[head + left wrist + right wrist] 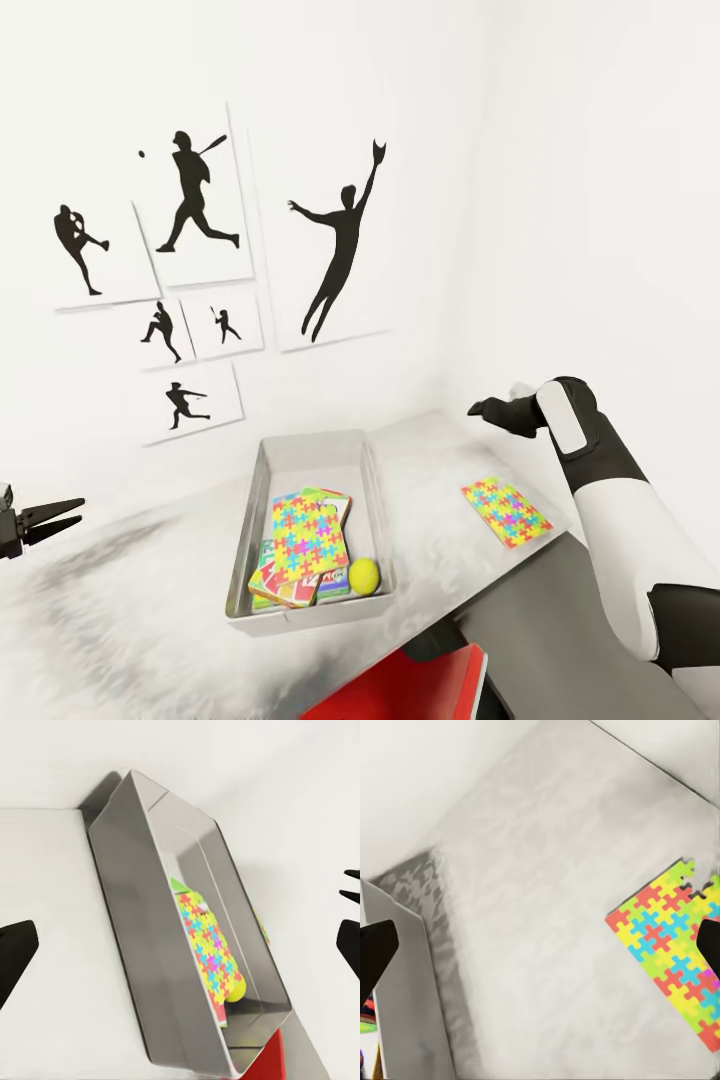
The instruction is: Put all the toys in the child's room - the three board games (two on the bed and one on the table), the two jigsaw puzzles on the table, and the tennis ball on the table - inside the toy box on the table in the child's room.
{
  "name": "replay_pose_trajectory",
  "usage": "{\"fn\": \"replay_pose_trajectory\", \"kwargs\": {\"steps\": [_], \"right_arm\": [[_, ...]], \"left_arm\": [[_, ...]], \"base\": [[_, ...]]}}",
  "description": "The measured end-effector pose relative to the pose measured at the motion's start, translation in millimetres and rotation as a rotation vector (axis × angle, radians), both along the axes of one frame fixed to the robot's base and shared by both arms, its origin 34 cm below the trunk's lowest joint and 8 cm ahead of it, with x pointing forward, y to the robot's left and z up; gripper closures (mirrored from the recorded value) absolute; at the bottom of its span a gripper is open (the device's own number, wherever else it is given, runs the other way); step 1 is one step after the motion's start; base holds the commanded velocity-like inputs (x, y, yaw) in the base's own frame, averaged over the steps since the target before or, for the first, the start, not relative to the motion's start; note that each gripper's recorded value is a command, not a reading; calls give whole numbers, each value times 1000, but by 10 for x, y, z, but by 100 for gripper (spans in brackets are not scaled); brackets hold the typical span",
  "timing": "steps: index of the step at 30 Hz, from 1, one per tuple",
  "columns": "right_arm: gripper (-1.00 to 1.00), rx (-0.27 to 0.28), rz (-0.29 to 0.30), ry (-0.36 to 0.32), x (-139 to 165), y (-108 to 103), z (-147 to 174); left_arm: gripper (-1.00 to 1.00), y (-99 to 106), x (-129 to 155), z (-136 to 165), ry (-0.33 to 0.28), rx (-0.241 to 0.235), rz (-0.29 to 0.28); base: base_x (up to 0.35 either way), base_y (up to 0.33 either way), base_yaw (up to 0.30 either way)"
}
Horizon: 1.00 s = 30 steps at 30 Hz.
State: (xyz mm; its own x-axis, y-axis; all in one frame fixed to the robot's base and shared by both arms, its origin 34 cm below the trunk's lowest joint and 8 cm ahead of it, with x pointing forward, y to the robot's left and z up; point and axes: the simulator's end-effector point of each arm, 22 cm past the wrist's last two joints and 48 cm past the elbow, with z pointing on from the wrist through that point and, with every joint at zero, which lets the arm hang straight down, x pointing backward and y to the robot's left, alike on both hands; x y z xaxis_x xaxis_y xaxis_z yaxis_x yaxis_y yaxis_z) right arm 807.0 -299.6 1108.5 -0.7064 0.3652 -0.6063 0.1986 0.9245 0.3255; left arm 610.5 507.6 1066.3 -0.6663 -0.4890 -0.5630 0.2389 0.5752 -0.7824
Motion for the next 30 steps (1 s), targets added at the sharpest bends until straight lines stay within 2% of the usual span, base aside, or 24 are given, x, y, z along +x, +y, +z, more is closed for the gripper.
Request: {"fn": "replay_pose_trajectory", "kwargs": {"steps": [3, 10, 20, 25, 27, 30], "right_arm": [[-100, -10, -13, 23, -13, -41, -90], [-100, -16, -37, 127, -80, -111, -453], [-100, -18, -42, 160, -68, -130, -588], [-100, -18, -42, 157, -23, -130, -571], [-100, -19, -41, 150, 12, -128, -534], [-100, -23, -45, 147, 41, -168, -513]], "left_arm": [[-100, 27, -5, -14, 5, 4, 3], [-100, 58, -7, -60, 16, 7, 7], [-100, 47, 28, -116, 27, -3, 11], [-100, 4, 103, -95, 58, -45, 20], [-100, -40, 191, -15, 63, -60, 19], [-100, -296, 451, 238, 37, -71, -13]], "base": [[0, 0, 0], [0, 0, 0], [0, 0, 0], [0, 0, 0], [0, 0, 0], [0, 0, 0]]}}
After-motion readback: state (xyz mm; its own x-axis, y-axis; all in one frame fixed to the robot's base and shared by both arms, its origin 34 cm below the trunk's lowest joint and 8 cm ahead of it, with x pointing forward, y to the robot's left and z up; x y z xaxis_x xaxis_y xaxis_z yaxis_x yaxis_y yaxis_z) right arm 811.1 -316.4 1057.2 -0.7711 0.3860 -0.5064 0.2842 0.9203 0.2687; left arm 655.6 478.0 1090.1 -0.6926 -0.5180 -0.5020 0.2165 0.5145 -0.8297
